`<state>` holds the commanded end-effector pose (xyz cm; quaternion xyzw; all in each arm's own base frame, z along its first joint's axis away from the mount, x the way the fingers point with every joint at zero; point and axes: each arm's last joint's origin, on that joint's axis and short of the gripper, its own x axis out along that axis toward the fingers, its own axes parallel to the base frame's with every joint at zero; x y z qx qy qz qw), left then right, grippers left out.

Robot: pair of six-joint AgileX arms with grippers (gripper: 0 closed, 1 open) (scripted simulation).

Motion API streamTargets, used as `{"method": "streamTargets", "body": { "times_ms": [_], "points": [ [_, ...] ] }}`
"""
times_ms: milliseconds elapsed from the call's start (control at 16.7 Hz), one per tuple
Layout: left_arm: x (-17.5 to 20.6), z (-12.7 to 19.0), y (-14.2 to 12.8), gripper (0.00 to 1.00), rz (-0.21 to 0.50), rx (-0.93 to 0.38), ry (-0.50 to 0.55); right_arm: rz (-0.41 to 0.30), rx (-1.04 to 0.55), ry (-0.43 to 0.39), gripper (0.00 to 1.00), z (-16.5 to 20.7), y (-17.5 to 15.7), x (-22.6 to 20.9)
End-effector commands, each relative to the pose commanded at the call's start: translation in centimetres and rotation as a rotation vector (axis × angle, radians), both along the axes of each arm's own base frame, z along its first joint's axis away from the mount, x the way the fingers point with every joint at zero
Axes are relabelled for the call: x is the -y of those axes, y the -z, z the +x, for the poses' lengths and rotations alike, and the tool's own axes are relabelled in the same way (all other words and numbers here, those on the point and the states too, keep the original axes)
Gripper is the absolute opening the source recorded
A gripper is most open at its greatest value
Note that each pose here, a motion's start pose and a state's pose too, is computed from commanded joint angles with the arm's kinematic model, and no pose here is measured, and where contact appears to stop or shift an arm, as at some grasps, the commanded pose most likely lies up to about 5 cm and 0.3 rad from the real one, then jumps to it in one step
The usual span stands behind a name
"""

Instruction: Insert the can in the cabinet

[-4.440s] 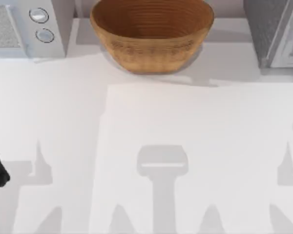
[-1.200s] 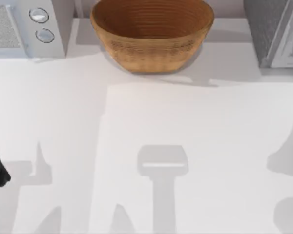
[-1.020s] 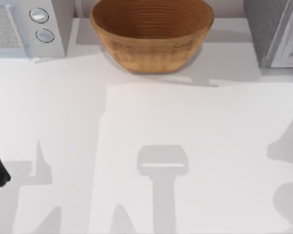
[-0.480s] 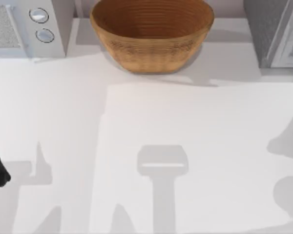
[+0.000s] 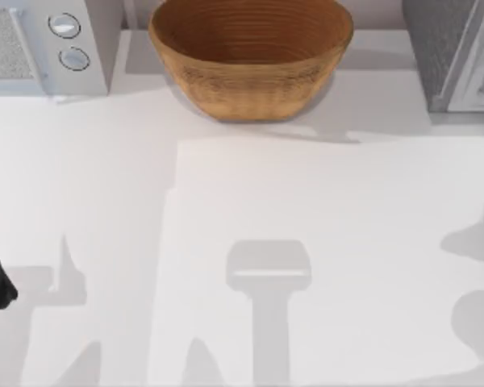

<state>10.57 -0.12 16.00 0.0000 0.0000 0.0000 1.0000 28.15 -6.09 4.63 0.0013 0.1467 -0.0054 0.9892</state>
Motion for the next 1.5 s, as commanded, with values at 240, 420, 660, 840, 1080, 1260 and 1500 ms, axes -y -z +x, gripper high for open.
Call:
{"method": "streamTargets", "body": {
  "times_ms": [240,420,660,840,1080,1260,1500],
  "points": [
    [0.0,0.0,0.0,1.0,0.0,0.0,0.0,0.0,0.0,0.0,0.0,0.0,0.0,0.0],
    [0.0,0.0,0.0,1.0,0.0,0.0,0.0,0.0,0.0,0.0,0.0,0.0,0.0,0.0],
    [0.0,0.0,0.0,1.0,0.0,0.0,0.0,0.001,-0.001,0.002,0.0,0.0,0.0,0.0],
    [0.0,0.0,0.0,1.0,0.0,0.0,0.0,0.001,0.007,0.002,0.0,0.3,-0.7,0.1],
    [0.0,0.0,0.0,1.0,0.0,0.0,0.0,0.005,0.007,-0.002,0.0,1.1,-3.7,0.2],
    [0.0,0.0,0.0,1.0,0.0,0.0,0.0,0.009,-0.011,-0.004,0.0,1.5,-6.8,0.3],
    [0.0,0.0,0.0,1.0,0.0,0.0,0.0,0.01,-0.025,-0.001,0.0,0.9,-11.5,0.2]
  ]
}}
